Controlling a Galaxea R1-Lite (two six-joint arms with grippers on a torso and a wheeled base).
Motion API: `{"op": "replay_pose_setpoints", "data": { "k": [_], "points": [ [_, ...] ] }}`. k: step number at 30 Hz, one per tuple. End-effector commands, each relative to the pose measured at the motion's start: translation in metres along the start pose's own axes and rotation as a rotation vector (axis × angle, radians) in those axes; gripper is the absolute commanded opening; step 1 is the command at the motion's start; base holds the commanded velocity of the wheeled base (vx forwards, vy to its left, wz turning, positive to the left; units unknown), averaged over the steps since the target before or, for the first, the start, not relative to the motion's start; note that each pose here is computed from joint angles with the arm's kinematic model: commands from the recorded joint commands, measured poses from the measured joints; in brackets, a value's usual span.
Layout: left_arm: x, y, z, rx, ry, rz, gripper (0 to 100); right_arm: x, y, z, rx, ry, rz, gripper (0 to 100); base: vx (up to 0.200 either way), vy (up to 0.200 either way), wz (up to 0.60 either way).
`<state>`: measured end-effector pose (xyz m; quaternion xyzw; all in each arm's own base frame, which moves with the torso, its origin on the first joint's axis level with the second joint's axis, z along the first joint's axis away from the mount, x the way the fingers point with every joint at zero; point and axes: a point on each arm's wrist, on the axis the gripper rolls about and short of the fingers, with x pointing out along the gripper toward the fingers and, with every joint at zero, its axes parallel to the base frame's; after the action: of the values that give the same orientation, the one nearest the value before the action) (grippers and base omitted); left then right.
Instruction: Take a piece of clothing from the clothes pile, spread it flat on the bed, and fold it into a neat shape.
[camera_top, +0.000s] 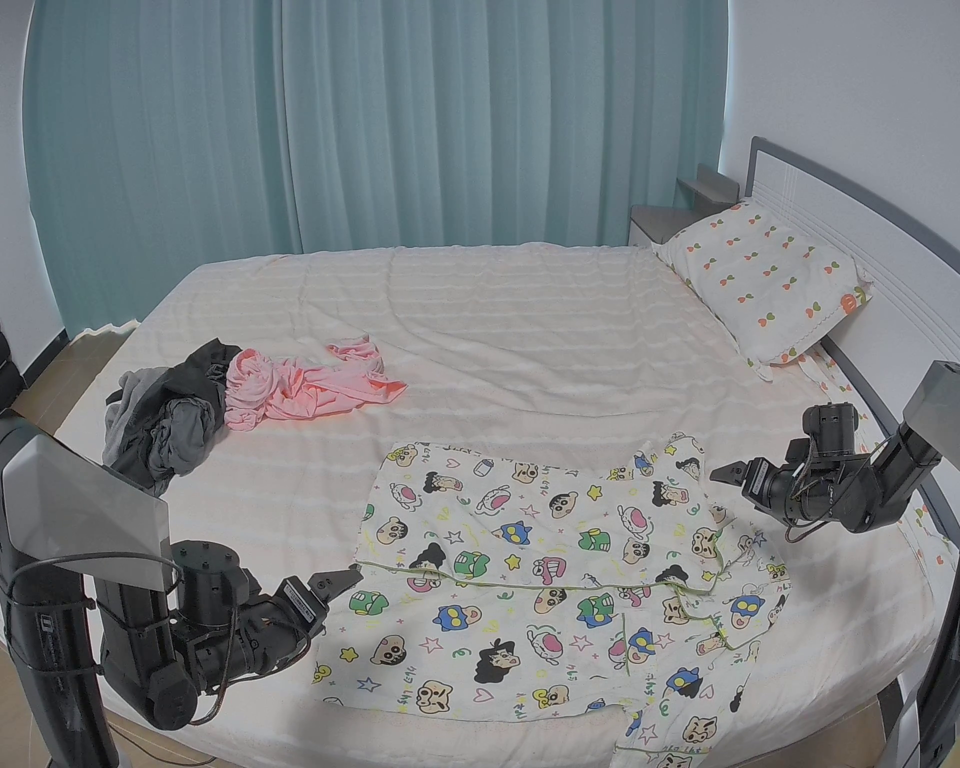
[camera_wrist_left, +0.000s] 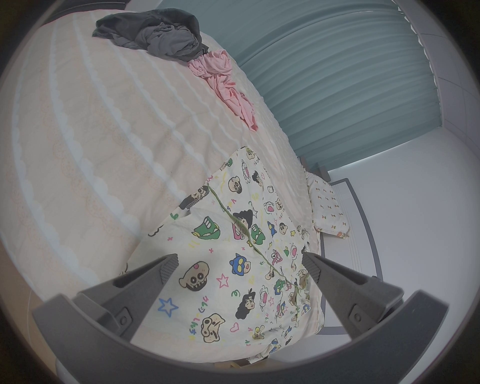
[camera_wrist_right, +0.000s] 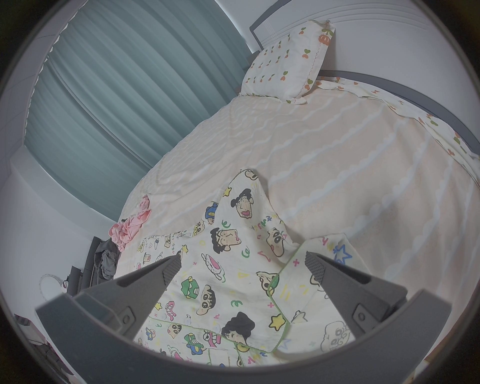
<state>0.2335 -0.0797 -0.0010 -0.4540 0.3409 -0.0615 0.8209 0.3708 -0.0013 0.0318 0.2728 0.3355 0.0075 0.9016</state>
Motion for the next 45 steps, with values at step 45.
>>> {"op": "replay_pose_setpoints", "data": {
  "k": [45],
  "points": [
    [0.002,-0.003,-0.002,0.004,0.001,-0.018,100,0.122,0.042,0.005,0.046,0.037,0.006,100,0.000,-0.067,0.00]
  ]
}}
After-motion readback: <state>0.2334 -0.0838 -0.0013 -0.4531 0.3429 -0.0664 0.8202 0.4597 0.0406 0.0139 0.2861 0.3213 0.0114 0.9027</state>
